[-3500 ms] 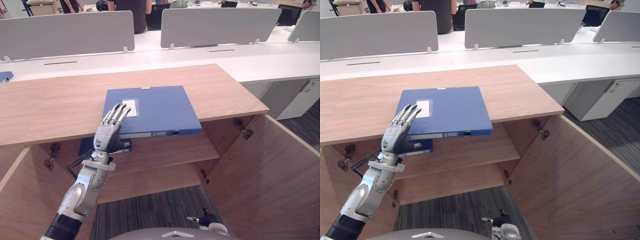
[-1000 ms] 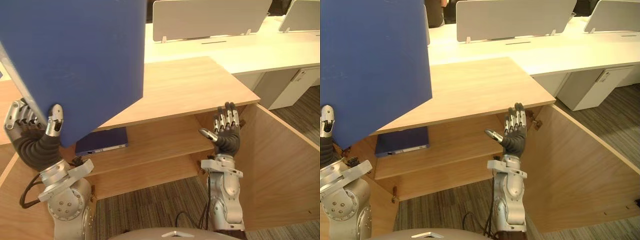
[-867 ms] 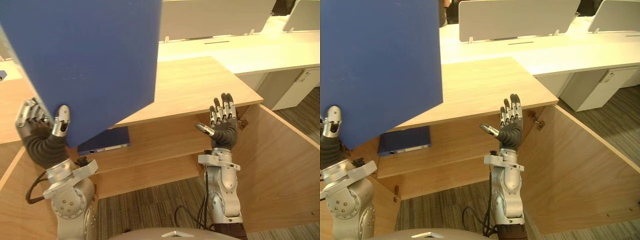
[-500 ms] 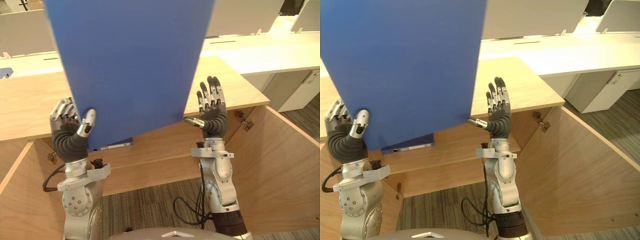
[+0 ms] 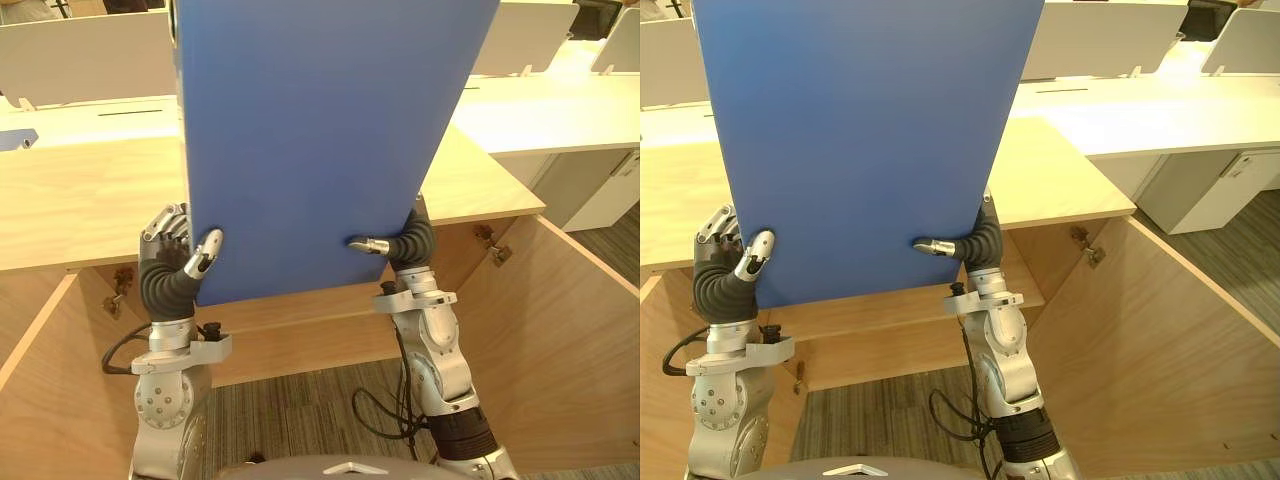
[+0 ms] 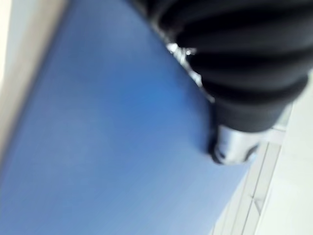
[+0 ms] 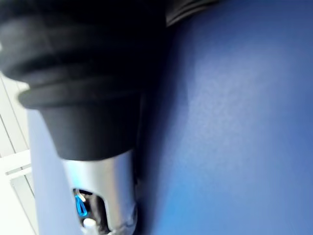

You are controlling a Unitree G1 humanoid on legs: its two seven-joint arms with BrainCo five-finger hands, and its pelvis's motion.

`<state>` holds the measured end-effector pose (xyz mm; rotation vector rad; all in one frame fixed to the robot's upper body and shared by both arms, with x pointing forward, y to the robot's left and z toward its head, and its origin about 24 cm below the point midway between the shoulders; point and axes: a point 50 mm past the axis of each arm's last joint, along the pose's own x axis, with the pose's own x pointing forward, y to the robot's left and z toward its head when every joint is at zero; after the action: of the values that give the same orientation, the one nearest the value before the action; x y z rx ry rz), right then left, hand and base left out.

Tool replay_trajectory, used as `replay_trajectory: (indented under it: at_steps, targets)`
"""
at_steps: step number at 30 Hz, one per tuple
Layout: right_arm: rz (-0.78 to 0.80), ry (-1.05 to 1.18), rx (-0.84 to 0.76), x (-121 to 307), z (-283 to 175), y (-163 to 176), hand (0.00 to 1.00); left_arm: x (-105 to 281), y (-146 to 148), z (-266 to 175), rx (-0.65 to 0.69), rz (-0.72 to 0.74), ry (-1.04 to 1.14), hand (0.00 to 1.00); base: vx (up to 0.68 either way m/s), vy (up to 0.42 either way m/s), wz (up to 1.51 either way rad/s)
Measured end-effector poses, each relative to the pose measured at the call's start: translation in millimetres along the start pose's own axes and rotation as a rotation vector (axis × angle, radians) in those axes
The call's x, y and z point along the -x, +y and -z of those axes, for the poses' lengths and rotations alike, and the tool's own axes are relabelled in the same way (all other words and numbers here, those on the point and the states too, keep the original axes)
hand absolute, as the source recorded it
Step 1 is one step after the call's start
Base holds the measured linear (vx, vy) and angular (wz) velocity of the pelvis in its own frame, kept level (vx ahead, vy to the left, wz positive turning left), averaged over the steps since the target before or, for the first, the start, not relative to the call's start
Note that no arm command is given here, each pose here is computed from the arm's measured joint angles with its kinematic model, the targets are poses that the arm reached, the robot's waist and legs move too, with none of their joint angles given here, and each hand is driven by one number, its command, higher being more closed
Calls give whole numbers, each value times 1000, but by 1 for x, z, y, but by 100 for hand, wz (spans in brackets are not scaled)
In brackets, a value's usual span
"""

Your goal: Walk over to the cabinet, pick up the folder, carry it to the office cabinet, place the folder inside the office cabinet, then close the office cabinet door

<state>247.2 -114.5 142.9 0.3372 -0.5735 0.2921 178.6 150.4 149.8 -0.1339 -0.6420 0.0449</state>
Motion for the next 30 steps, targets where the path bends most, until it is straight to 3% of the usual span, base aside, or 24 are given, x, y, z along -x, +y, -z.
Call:
replay_trajectory:
  at_steps: [10,11,23,30]
  targets:
    - [-104,148,15,7,17,-10,100,1,6,7,-43,21,34,100,0,0,0]
    - [-119,150,16,8,17,-10,100,1,7,7,-55,19,33,0,0,0,0]
    - [-68,177,-10,19,23,-11,100,3,15,13,-168,-24,50,0,-6,-2,3]
    - [44,132,-17,18,18,-20,100,14,48,22,-242,-258,108,0,-6,-4,8]
